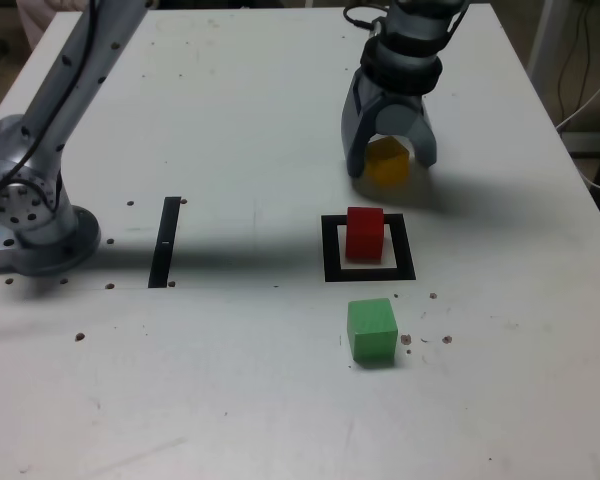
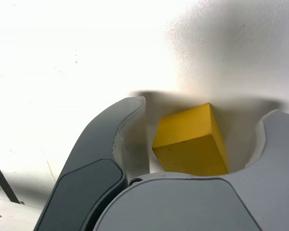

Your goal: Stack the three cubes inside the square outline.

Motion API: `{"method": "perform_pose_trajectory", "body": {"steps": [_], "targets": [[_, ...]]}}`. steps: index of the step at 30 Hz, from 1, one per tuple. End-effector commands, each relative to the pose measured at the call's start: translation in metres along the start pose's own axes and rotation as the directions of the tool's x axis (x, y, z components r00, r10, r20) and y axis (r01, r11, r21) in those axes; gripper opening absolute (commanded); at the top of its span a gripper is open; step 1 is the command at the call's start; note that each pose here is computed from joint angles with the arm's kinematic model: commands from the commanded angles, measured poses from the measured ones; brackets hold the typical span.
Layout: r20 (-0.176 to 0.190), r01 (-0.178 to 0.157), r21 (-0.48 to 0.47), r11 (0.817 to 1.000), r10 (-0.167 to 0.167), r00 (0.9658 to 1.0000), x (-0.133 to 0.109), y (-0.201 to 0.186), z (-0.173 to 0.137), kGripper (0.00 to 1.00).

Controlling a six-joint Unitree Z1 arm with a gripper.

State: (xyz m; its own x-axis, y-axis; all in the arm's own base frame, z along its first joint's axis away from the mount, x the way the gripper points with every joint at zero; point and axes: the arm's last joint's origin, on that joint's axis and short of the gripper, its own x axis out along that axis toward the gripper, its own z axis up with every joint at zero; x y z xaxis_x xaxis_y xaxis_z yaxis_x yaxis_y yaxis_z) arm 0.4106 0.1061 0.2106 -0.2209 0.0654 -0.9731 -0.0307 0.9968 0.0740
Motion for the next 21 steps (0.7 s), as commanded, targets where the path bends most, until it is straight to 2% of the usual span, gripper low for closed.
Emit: {"method": "perform_pose_trajectory", "body": {"steps": [1, 13, 21], "targets": [[-0.002, -0.001, -0.002, 1.000, 0.001, 1.0000, 0.0012, 0.0016, 0.0007, 0.74], [0.007, 0.002, -0.001, 1.000, -0.002, 1.0000, 0.0013, 0.0017, 0.0005, 0.74], [0.004, 0.008, 0.003, 1.000, -0.008, 1.0000, 0.0007, 0.0026, -0.0016, 0.58]]}}
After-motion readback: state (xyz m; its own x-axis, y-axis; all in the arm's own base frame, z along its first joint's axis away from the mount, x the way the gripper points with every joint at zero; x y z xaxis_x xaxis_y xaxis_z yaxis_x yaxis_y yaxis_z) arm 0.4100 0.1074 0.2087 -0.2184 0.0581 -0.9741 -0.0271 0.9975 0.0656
